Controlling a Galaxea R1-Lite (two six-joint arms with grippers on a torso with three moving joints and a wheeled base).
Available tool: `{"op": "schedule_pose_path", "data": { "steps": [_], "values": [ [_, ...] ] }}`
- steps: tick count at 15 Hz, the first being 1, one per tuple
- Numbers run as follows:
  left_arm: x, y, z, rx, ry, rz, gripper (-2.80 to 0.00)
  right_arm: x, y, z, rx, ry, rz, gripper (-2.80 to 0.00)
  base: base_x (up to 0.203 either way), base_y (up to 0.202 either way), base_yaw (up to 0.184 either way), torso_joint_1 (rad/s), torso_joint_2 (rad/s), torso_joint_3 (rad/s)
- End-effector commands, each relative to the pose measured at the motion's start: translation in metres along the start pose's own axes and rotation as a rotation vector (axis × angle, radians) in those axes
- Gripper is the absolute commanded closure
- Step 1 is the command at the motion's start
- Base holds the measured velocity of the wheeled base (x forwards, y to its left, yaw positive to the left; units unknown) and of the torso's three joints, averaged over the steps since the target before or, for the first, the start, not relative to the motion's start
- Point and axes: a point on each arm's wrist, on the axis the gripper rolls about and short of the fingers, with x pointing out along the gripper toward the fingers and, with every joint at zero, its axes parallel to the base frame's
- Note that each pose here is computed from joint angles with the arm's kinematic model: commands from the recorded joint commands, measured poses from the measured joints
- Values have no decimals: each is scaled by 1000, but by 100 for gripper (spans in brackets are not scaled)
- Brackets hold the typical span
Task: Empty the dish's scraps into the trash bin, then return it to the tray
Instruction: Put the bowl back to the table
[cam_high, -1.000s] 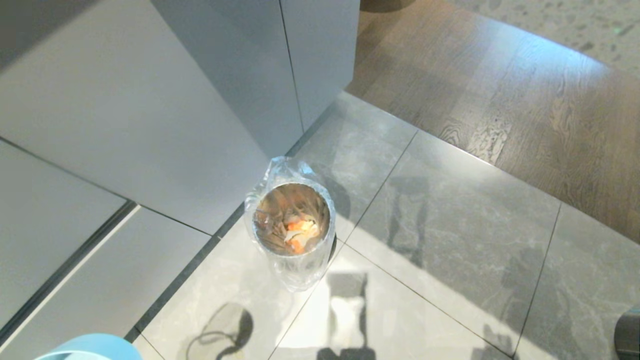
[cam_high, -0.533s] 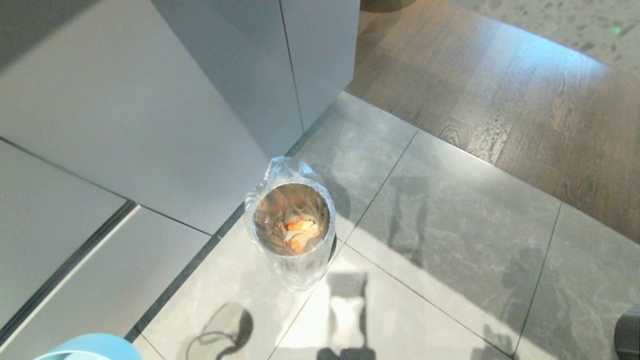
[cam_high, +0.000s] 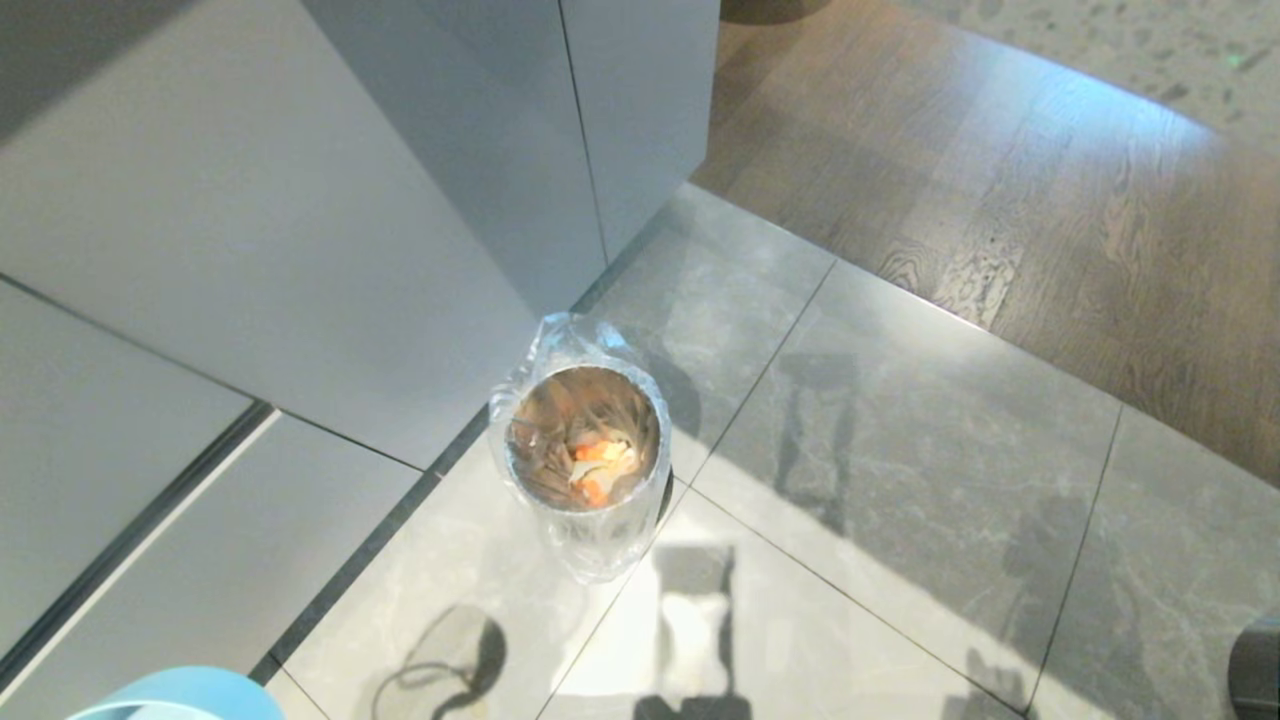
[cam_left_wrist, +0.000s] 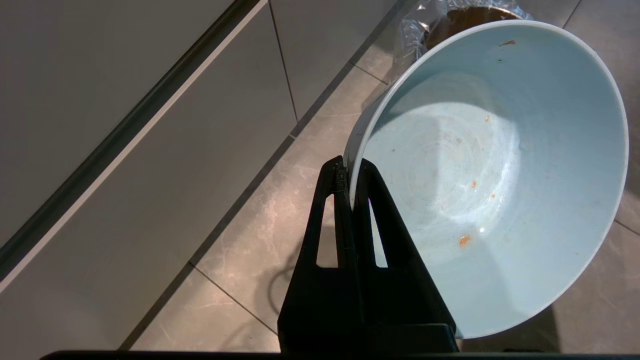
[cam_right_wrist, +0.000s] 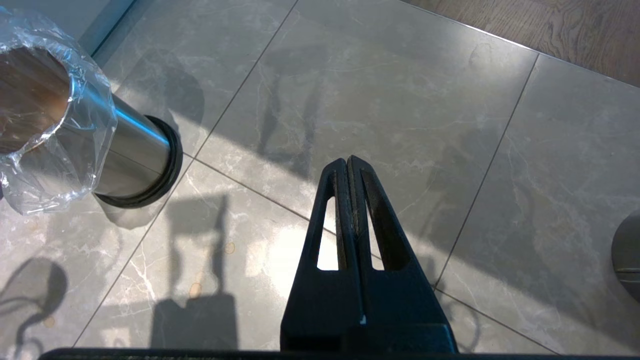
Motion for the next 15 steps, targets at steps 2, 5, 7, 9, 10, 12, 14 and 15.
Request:
{"op": "schedule_pose_path", "data": {
  "steps": [2,5,7,9,10,12,14,15],
  "values": [
    [0,0,0,0,1,0,0,0,0,0,1,-1,0,0,0,0,0,0,0,0],
    [0,0,0,0,-1,0,0,0,0,0,1,0,0,0,0,0,0,0,0,0],
    [0,0,0,0,-1,0,0,0,0,0,1,-1,0,0,0,0,0,0,0,0],
    [0,0,0,0,-1,0,0,0,0,0,1,0,0,0,0,0,0,0,0,0],
    [0,0,0,0,0,0,0,0,0,0,1,0,0,0,0,0,0,0,0,0],
    [0,0,0,0,-1,0,0,0,0,0,1,-1,-1,0,0,0,0,0,0,0],
    [0,0,0,0,0,0,0,0,0,0,1,-1,-1,0,0,0,0,0,0,0],
    [0,0,0,0,-1,0,0,0,0,0,1,-1,0,0,0,0,0,0,0,0]
  ]
}}
